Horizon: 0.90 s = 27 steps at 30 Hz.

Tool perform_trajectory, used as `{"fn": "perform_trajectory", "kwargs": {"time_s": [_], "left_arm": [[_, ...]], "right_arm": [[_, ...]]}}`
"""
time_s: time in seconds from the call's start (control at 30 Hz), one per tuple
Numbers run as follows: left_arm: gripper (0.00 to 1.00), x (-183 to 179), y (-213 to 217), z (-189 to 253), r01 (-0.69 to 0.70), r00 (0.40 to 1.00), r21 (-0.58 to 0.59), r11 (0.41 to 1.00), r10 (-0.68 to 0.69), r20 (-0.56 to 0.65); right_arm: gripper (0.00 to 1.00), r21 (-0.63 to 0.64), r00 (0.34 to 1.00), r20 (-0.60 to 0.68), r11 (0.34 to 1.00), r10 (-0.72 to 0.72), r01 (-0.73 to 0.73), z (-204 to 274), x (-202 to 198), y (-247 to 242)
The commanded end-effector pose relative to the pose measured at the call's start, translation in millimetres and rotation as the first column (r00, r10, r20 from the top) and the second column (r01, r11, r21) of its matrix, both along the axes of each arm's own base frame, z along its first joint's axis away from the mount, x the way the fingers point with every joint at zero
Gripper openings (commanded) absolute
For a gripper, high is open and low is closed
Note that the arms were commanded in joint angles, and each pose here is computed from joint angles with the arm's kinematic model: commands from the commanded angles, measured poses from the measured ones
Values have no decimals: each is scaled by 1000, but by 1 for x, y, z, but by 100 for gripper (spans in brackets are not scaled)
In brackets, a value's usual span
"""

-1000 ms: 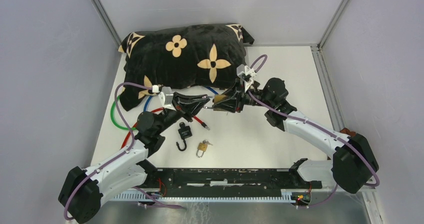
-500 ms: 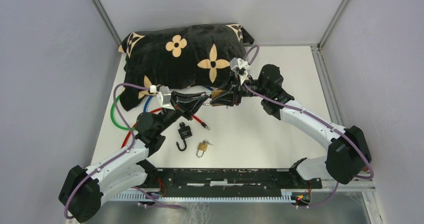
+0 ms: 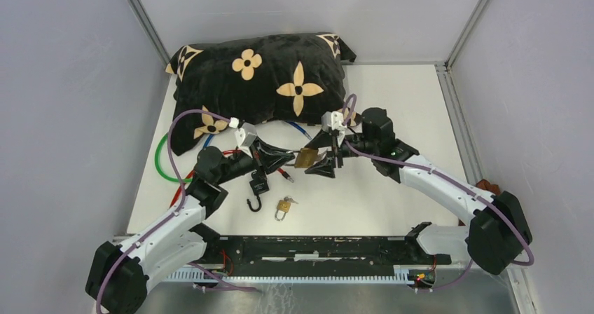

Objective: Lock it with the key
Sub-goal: Lock the lock.

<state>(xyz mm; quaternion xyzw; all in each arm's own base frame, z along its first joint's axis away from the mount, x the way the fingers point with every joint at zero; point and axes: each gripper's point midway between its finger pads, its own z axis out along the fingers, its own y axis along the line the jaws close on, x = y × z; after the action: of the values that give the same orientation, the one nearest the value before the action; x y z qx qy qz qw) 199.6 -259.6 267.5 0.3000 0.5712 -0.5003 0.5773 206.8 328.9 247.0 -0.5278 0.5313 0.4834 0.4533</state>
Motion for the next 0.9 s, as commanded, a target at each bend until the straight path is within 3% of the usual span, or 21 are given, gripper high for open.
{"fn": "perform_trajectory", "kwargs": {"time_s": [0.0, 0.13, 0.3, 0.7, 0.77, 0.87], "left_arm": [[2, -6, 12, 24, 30, 993, 32, 999, -33, 114], [2, -10, 15, 15, 33, 995, 59, 998, -38, 97], [2, -10, 17, 13, 36, 994, 66, 997, -43, 100], [2, -13, 15, 12, 54, 994, 58, 997, -59, 92], [2, -13, 16, 12, 54, 994, 57, 997, -59, 94], [2, -14, 16, 15, 55, 993, 54, 997, -60, 102]], "right_arm": [[78, -54, 993, 99, 996, -67, 73, -19, 6, -33], [74, -128, 992, 100, 988, -79, 92, -45, 6, -52], [55, -159, 997, 33, 985, -66, 70, -61, 9, -47], [46, -156, 999, 39, 988, 21, -15, -60, -2, -20], [36, -163, 999, 34, 987, 14, -8, -62, 0, -18], [9, -168, 999, 36, 986, 14, -8, -63, 2, -16]]}}
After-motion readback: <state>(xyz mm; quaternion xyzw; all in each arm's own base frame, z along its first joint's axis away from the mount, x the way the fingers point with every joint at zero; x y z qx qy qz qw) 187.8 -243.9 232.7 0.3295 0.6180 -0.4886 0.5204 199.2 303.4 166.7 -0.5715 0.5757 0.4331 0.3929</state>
